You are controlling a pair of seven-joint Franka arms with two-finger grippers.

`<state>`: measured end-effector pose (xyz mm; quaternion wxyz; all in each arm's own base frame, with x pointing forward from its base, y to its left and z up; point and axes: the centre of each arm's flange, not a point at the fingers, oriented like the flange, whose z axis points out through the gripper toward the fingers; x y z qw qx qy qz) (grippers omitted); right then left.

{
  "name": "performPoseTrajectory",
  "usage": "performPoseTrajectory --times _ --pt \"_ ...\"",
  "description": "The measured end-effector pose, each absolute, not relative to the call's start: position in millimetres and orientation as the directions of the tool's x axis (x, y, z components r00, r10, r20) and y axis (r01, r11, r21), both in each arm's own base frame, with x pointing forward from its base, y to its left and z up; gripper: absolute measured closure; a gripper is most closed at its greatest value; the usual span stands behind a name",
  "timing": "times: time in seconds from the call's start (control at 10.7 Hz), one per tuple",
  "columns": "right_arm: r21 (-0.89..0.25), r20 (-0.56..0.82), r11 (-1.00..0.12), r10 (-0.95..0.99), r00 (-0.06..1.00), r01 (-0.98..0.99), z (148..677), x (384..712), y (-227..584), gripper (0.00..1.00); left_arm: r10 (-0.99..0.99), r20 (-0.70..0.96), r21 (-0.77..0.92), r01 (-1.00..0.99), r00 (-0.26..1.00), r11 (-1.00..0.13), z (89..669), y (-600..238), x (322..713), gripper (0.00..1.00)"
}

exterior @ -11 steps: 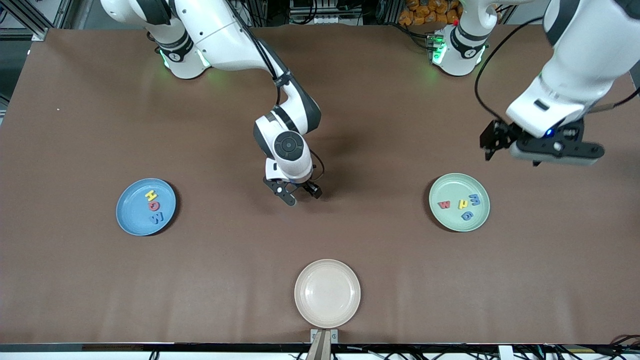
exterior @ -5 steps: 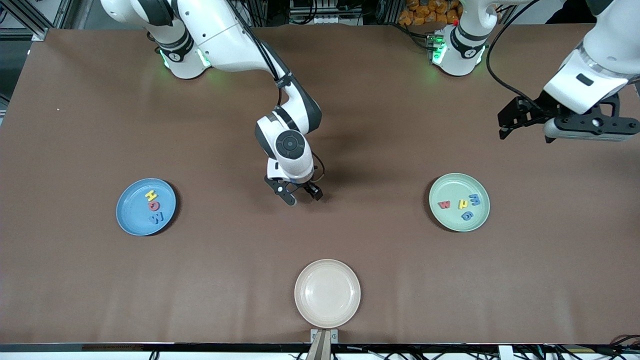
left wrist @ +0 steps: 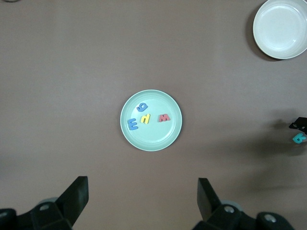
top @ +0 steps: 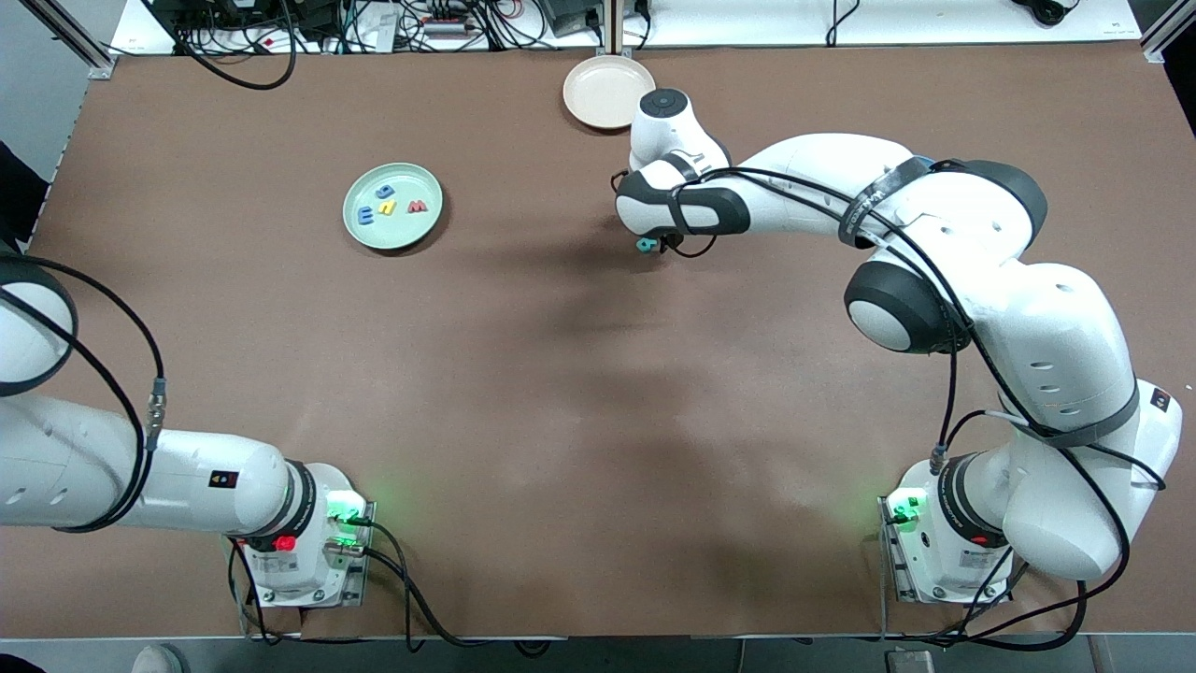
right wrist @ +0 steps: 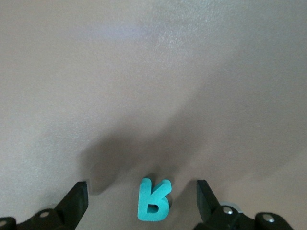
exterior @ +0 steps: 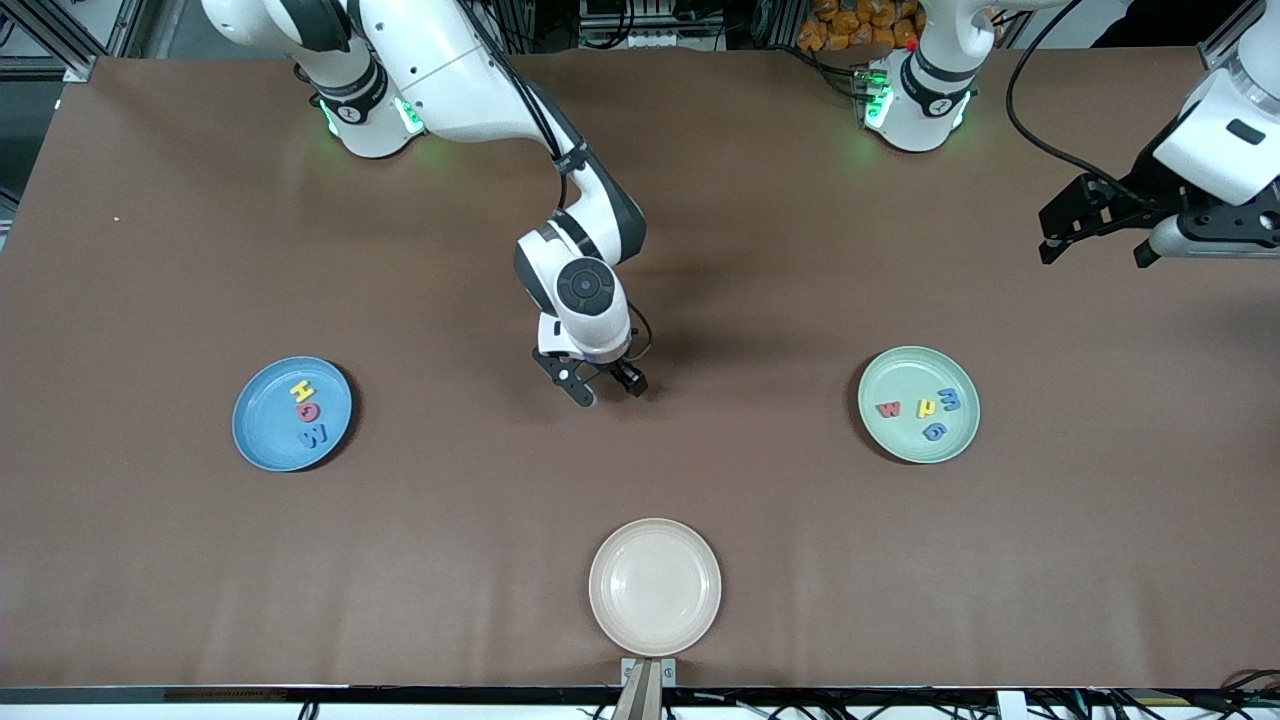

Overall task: Sort uppercase to blue plate, lowercase to green plate
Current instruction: 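Grasp the cyan k with the right gripper while the left gripper withdraws, then carry the cyan k with the right gripper over the blue plate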

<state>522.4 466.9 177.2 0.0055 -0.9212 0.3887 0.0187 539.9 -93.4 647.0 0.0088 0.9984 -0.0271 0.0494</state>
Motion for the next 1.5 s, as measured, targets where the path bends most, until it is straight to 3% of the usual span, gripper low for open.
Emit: performPoseTrajectory --times 0.09,0.19,0.56,1.03,1.5 --pt "0.005 -0.038 -0.699 -0.715 0.698 -0.716 176.7 521.6 467.6 0.01 -0.054 0.098 0.015 -0.056 0.994 -0.998 646.7 -93.7 540.0 0.0" --pt "0.005 -0.038 -0.699 -0.714 0.699 -0.715 176.6 520.8 468.6 0.09 -0.053 0.096 0.015 -0.055 0.994 -0.998 646.6 -93.3 540.0 0.0" --pt "-0.014 -0.027 -0.711 -0.703 0.711 -0.703 181.2 518.6 475.6 0.71 -0.042 0.075 0.014 -0.043 0.996 -0.999 654.4 -87.0 543.0 0.0" --pt "-0.005 -0.015 -0.745 -0.667 0.744 -0.668 183.2 522.7 470.2 0.71 -0.031 0.047 0.011 -0.031 0.998 -0.999 649.5 -80.5 545.2 0.0" --pt "0.07 -0.092 -0.862 -0.507 0.857 -0.503 241.9 595.2 358.4 0.71 -0.035 0.04 0.011 -0.035 0.999 -0.999 645.5 -82.8 549.5 0.0"
